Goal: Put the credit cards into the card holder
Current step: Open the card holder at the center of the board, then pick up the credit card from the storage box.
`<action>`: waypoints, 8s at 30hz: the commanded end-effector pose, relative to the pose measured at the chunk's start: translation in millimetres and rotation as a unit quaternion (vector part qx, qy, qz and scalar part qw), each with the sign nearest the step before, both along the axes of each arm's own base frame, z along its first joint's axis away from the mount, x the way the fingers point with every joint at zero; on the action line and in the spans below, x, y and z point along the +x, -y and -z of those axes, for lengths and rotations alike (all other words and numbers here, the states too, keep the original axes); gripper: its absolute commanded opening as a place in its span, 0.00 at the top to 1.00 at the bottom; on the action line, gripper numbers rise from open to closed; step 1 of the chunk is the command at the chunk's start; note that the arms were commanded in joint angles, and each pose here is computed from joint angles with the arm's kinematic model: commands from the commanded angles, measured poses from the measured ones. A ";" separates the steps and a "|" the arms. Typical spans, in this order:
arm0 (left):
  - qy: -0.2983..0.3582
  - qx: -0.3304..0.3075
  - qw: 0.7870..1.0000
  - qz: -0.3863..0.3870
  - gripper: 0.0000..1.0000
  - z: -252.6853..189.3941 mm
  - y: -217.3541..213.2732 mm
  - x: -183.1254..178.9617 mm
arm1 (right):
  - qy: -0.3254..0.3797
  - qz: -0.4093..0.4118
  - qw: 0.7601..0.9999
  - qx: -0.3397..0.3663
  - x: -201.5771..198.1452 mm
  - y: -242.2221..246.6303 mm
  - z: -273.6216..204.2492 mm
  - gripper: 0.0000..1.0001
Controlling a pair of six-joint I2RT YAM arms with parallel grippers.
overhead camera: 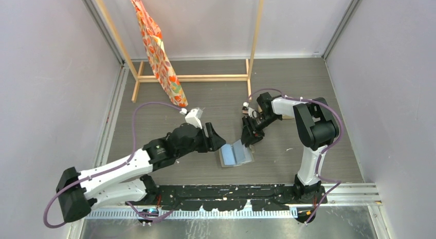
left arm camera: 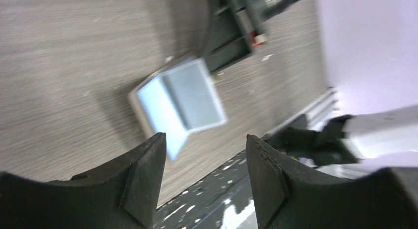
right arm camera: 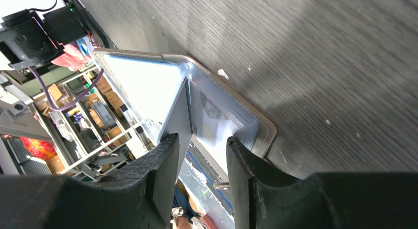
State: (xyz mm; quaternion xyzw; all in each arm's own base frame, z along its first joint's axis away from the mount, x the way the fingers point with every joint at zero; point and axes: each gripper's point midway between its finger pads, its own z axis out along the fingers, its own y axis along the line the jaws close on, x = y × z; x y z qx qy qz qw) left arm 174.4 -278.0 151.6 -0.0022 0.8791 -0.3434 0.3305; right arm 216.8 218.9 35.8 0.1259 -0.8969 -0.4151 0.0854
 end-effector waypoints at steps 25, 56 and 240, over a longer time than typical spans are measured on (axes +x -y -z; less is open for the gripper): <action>-0.010 0.011 0.999 0.039 0.37 63.8 99.3 2.6 | 0.042 -0.026 0.999 -0.017 6.8 2.9 0.1 0.54; -0.057 0.034 0.998 0.001 0.49 113.2 70.3 4.9 | 0.047 -0.033 0.998 -0.013 5.9 2.2 -4.0 0.54; 0.100 -0.168 0.980 0.023 0.04 1.8 -27.9 -31.8 | 0.286 0.249 0.924 -0.051 203.3 180.4 -89.3 0.99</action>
